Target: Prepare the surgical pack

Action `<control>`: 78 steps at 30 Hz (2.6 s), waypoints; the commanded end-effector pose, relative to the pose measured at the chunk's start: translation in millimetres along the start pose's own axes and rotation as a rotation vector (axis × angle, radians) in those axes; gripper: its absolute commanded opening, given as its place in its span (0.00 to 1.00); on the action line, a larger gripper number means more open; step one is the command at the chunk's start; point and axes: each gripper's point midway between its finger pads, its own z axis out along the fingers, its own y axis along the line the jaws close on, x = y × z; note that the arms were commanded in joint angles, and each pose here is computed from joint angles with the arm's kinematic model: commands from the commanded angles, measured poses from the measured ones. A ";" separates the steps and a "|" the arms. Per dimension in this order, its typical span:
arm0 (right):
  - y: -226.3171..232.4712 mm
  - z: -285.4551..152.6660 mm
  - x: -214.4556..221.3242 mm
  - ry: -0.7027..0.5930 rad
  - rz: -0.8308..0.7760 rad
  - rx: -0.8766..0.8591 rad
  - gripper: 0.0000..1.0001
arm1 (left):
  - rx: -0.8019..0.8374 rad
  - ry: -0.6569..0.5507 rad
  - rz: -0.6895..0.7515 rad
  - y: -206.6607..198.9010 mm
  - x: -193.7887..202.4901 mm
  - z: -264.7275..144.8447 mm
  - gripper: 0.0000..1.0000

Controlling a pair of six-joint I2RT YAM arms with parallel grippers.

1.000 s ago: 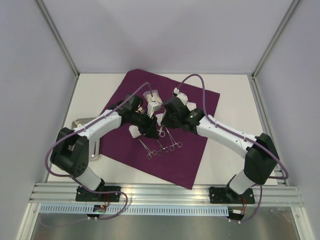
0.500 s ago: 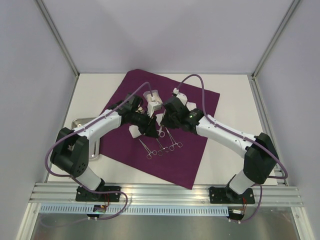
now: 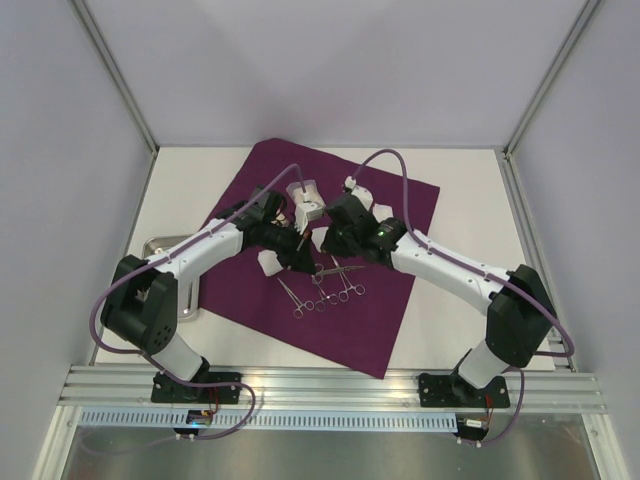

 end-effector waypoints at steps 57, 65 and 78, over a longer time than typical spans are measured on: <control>-83.9 -51.9 37.2 0.017 -0.174 -0.177 0.03 | -0.576 -0.520 -0.750 98.8 154.9 -287.1 0.00; -78.1 -54.8 31.2 0.011 -0.160 -0.179 0.02 | -0.540 -0.546 -0.784 102.2 158.9 -289.0 0.00; -75.1 -54.5 27.7 0.014 -0.152 -0.168 0.00 | -0.522 -0.552 -0.833 113.7 162.4 -291.7 0.00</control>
